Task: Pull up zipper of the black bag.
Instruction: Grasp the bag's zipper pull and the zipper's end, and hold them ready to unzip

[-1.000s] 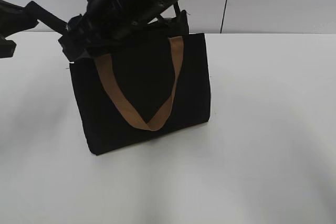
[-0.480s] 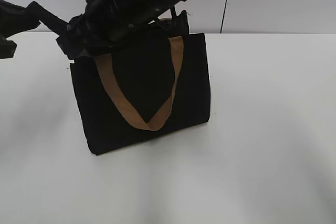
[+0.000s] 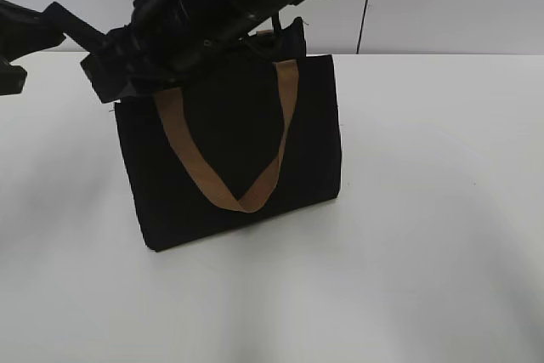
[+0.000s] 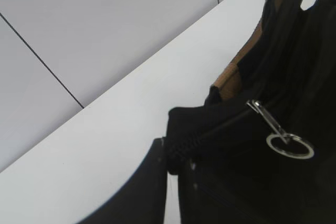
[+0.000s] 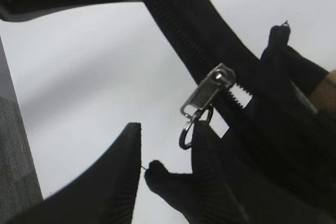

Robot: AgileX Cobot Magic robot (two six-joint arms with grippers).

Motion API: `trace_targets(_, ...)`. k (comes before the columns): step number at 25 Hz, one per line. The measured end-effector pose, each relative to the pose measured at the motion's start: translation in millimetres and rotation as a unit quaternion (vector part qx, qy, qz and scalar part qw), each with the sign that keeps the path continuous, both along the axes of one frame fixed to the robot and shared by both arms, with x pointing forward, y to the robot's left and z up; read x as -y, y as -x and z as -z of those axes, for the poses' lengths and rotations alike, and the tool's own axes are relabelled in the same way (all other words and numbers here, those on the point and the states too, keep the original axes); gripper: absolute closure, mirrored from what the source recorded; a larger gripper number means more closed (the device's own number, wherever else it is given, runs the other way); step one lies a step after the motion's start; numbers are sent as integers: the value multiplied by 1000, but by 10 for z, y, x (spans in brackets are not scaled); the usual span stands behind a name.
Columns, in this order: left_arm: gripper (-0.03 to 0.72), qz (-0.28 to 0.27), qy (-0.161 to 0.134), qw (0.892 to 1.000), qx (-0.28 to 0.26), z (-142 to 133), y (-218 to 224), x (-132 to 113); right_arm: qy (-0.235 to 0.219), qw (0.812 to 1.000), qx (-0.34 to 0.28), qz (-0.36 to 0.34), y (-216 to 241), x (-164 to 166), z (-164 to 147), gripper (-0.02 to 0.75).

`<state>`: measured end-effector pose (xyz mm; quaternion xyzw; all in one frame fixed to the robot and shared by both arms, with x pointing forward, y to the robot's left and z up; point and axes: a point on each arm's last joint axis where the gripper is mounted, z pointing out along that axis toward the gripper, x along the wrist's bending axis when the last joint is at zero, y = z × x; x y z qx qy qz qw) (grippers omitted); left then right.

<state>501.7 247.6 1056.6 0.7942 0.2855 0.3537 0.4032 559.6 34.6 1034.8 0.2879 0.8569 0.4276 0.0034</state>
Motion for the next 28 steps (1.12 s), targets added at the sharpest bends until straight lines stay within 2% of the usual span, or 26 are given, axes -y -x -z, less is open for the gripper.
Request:
trace_targets(6, 666, 0, 0, 1000, 0, 0, 0, 1, -11, 1000, 22, 19, -55, -7, -13, 486)
trace_targets(15, 666, 0, 0, 1000, 0, 0, 0, 1, -5, 1000, 16, 26, -101, -36, 125, 488)
trace_targets(24, 666, 1, 0, 1000, 0, 0, 1, 2, -6, 999, 17, 28, -104, -36, 123, 556)
trace_targets(26, 666, 1, 0, 1000, 0, 0, 1, 2, -8, 999, 20, 31, -112, -36, 119, 602)
trace_targets(28, 666, 1, 0, 1000, 0, 0, 1, 2, -10, 999, 24, 35, -122, -36, 113, 686)
